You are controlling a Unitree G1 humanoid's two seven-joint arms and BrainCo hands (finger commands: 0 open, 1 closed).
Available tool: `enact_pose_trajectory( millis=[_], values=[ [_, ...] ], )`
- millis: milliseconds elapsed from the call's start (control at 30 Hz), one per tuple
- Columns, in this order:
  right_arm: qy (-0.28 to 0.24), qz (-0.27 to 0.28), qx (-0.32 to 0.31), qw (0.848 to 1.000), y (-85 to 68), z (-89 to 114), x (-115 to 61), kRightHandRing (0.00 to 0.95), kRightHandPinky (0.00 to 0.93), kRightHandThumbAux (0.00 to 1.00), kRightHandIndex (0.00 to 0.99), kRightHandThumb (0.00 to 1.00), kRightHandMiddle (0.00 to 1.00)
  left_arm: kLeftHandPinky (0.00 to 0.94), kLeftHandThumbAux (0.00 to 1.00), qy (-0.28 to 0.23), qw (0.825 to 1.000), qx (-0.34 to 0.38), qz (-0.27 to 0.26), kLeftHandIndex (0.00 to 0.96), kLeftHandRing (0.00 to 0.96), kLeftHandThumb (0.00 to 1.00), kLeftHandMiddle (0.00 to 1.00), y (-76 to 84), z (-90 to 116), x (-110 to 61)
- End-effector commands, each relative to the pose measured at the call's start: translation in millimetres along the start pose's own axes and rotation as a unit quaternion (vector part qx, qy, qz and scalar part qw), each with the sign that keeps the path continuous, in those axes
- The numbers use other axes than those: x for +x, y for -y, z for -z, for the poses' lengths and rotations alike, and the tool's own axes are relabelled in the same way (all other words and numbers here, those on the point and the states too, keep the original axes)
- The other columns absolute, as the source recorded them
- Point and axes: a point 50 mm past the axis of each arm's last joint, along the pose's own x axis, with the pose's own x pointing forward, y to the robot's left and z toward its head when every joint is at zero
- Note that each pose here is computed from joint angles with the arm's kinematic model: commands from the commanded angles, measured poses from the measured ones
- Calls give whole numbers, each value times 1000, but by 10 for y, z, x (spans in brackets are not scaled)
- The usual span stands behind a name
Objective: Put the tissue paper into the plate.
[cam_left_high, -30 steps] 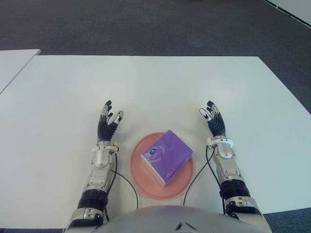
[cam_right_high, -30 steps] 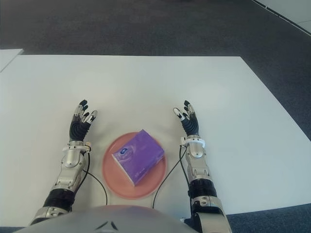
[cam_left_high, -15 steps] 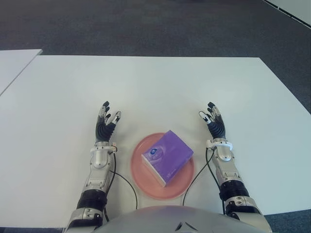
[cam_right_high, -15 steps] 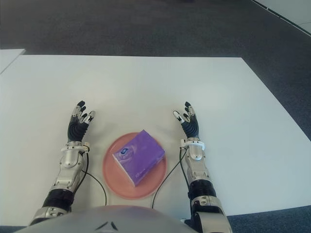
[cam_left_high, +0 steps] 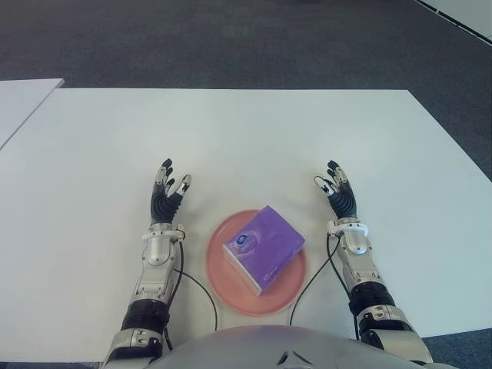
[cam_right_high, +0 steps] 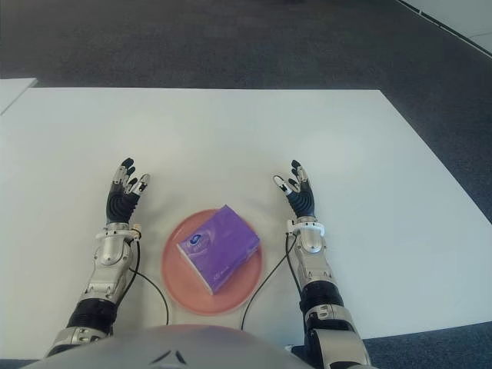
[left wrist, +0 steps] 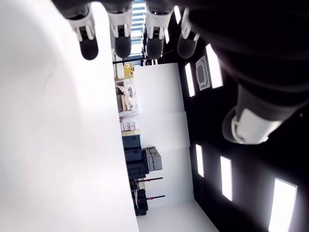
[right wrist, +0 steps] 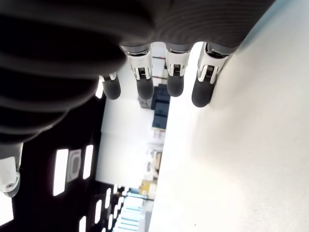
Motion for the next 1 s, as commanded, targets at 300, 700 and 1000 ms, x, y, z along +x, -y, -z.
enact_pose_trajectory(
  millis=[300,700,1000],
  values=[
    [-42,-20,14,999,-25,227,-153,0,0,452,0,27,0,0,527,-1,1000,14,15,0,0,63,0,58,-16,-8],
    [-29,-23,20,999,-4,202,-172,0,0,457,0,31,0,0,515,6,1000,24,18,0,0,50,0,77,-46,-12],
    [-21,-15,19,999,-4,178,-193,0,0,455,0,29,0,0,512,11,999,31,27,0,0,42,0,78,-55,-25]
  ],
)
